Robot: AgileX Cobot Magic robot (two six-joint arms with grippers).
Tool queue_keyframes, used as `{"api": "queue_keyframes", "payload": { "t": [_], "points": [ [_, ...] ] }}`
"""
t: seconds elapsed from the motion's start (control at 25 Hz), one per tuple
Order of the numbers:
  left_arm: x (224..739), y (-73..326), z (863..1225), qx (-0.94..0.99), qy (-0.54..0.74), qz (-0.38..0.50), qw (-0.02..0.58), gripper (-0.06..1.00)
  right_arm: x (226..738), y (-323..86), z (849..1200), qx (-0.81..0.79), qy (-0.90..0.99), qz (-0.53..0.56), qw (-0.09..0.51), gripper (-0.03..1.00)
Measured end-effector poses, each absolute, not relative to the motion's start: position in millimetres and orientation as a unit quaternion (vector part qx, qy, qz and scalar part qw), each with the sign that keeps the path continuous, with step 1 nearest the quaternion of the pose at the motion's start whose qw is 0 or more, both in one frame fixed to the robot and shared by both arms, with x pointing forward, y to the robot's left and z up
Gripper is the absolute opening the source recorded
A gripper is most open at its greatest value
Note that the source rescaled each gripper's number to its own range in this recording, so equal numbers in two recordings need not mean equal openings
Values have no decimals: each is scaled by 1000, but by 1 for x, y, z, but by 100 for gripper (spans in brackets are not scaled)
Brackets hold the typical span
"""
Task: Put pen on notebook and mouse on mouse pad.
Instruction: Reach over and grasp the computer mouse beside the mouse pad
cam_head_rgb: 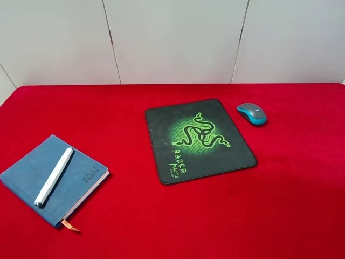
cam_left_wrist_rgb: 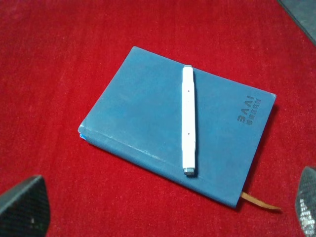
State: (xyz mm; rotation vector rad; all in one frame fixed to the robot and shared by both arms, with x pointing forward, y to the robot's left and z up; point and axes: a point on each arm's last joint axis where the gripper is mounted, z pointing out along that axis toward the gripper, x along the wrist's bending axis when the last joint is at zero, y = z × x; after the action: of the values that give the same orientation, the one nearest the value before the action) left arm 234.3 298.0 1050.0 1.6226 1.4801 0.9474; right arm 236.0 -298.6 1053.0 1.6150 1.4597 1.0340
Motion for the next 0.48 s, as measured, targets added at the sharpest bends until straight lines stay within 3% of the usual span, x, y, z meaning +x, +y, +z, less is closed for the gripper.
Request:
{"api": "queue_keyframes", "payload": {
  "t": [0.48],
  "points": [
    [234, 298, 1050, 631, 576, 369, 366, 100, 247, -299, 1070, 645, 557, 398, 340, 100]
  ]
}}
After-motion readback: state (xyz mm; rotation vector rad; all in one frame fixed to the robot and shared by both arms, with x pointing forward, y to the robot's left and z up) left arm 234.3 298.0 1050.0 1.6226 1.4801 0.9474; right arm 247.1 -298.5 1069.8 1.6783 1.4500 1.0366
